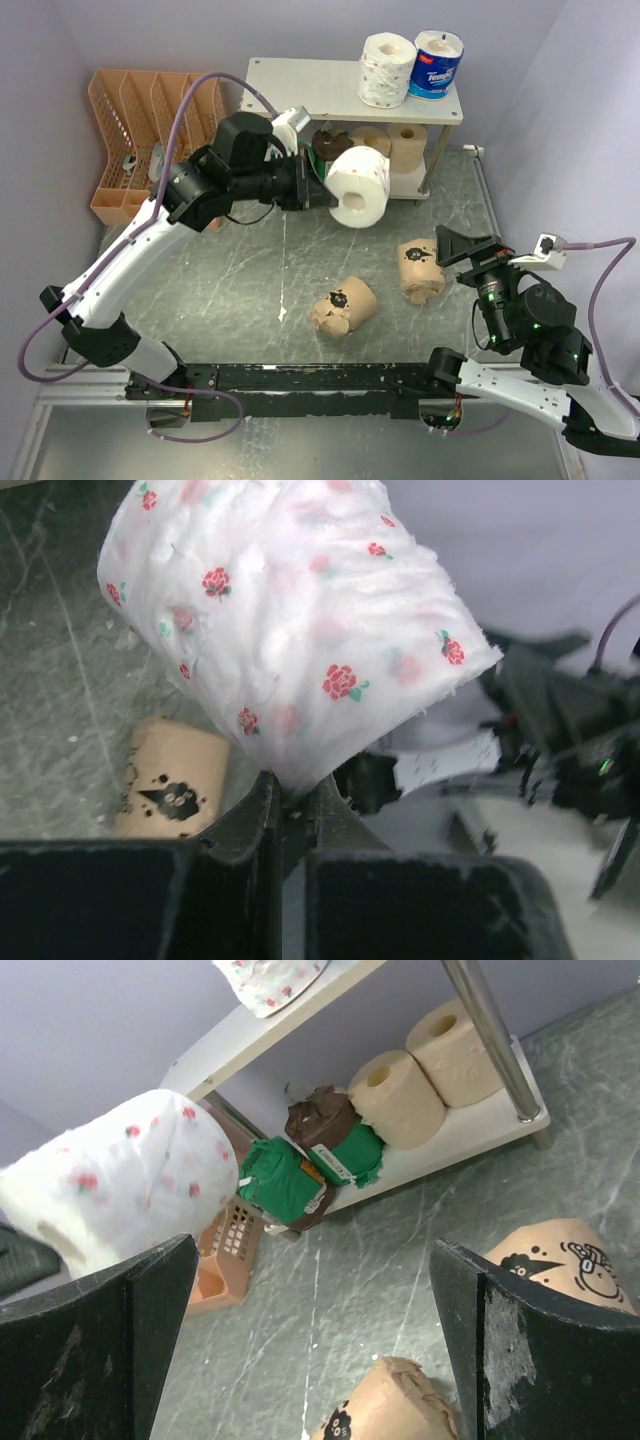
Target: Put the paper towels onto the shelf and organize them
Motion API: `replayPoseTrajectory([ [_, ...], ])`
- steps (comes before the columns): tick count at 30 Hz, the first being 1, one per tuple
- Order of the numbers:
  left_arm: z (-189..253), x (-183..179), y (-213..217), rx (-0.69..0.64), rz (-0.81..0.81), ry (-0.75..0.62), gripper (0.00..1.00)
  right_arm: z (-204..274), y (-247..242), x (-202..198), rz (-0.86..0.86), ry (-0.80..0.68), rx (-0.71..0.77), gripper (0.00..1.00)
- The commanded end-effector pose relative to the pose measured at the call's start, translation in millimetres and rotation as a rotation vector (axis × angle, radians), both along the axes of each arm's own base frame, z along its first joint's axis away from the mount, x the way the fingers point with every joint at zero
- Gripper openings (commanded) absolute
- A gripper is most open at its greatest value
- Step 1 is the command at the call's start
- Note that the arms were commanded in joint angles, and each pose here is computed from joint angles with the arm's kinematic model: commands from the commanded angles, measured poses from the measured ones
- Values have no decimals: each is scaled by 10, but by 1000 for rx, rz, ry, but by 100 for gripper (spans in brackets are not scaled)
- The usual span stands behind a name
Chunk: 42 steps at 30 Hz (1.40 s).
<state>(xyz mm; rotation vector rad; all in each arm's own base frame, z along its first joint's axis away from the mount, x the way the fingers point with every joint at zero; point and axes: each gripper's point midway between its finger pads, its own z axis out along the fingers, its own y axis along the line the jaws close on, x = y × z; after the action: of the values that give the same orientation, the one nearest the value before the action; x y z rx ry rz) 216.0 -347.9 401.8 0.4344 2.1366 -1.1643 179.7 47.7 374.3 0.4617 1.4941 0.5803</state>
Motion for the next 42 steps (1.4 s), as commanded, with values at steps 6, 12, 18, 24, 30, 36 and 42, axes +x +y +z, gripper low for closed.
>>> replayPoseTrajectory([
  [6, 712, 707, 23, -385, 378, 330, 7, -79, -353, -92, -77, 15, 6, 100],
  [12, 846, 968, -3, -520, 452, 486, 7, -138, -379, -113, -76, 33, 13, 100],
  [18, 935, 1319, -29, -611, 538, 516, 7, -182, -352, -92, -87, 51, 3, 100],
  [24, 1301, 1727, 97, -778, 583, 465, 7, -172, -347, -83, -93, 51, 11, 100],
  [30, 1521, 2041, 240, -904, 661, 410, 7, -216, -386, -91, -107, 55, 20, 100],
  [36, 1495, 2236, 251, -940, 686, 396, 7, -221, -466, -127, -108, 40, 39, 100],
  [42, 1357, 2402, 202, -935, 707, 392, 7, -331, -541, -158, -120, 52, 54, 100],
])
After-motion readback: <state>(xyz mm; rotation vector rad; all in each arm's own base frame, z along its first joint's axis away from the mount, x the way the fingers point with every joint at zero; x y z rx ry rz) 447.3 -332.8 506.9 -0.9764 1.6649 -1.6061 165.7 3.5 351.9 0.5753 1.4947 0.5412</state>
